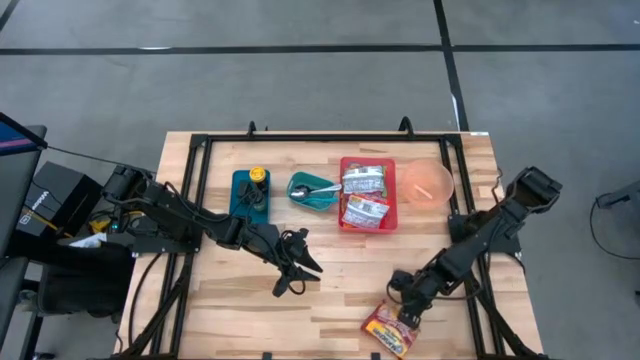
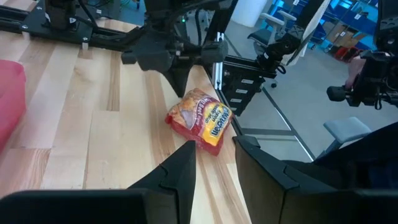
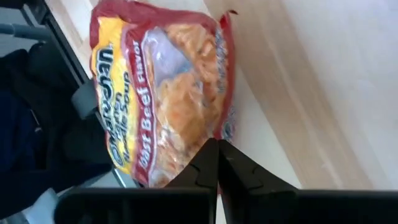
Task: Pick & Place Food Item
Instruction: Put the red noodle pack into the red bin
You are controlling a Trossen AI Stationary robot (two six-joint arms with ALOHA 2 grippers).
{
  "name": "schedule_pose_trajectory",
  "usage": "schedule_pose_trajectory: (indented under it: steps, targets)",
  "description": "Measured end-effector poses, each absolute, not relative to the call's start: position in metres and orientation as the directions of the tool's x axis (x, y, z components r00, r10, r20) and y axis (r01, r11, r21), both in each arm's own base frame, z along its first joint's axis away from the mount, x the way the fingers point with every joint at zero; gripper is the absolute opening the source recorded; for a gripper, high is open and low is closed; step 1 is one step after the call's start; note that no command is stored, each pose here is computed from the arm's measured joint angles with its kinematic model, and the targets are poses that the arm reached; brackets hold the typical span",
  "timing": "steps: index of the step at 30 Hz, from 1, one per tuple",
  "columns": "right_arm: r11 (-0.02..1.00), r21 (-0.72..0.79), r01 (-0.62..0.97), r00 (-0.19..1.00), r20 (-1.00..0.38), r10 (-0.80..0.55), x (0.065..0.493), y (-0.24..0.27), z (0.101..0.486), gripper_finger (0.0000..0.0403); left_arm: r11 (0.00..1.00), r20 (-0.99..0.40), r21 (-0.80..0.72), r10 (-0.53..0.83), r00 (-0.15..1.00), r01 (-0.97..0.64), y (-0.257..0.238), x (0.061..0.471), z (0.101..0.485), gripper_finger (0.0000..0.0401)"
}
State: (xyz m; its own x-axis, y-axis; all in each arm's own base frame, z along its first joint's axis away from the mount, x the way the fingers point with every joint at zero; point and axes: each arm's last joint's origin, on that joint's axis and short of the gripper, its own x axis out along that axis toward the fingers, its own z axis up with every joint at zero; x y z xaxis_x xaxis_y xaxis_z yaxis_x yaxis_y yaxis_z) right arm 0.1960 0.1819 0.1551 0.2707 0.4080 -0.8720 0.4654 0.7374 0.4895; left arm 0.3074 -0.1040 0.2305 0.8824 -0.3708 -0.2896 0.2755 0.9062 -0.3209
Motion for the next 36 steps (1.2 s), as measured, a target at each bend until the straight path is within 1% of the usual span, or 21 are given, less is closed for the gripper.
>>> schedule_pose_trajectory:
  steps: [3,7,11,14,20,22,25,30,36]
  targets:
    - [0.742,0.489,0.458,0.288,-0.872,0.396,0.19,0.18,0.164,0.0,0.906,-0.29,-0.321,-0.371,0.883,0.275,-0.104,0.307,0.231,0.0109]
    - [0.739,0.542,0.4,0.39,-0.83,0.398,0.182,0.185,0.18,0.0,0.906,-0.289,-0.321,-0.371,0.883,0.275,-0.104,0.307,0.231,0.0109]
    - [0.704,0.644,0.3,0.495,-0.735,0.462,0.177,0.202,0.192,0.0,0.906,-0.29,-0.321,-0.371,0.882,0.275,-0.104,0.307,0.23,0.0109]
    - [0.676,0.696,0.243,0.533,-0.678,0.506,0.178,0.219,0.192,0.0,0.906,-0.29,-0.321,-0.371,0.882,0.276,-0.104,0.307,0.23,0.0109]
    - [0.725,0.647,0.238,0.468,-0.73,0.498,0.19,0.258,0.188,0.0,0.906,-0.29,-0.321,-0.371,0.882,0.275,-0.104,0.307,0.23,0.0109]
    - [0.744,0.62,0.249,0.431,-0.759,0.489,0.194,0.271,0.187,0.0,0.906,-0.29,-0.321,-0.371,0.882,0.275,-0.104,0.307,0.23,0.0109]
    - [0.779,0.555,0.291,0.343,-0.821,0.457,0.199,0.288,0.185,0.0,0.906,-0.289,-0.321,-0.371,0.883,0.276,-0.104,0.307,0.231,0.0109]
    - [0.85,0.414,0.324,0.236,-0.906,0.351,0.202,0.306,0.176,0.0,0.905,-0.289,-0.324,-0.371,0.882,0.275,-0.104,0.307,0.231,0.0109]
    - [0.87,0.354,0.344,0.142,-0.935,0.324,0.206,0.315,0.154,0.0,0.905,-0.286,-0.324,-0.371,0.884,0.275,-0.104,0.308,0.231,0.0109]
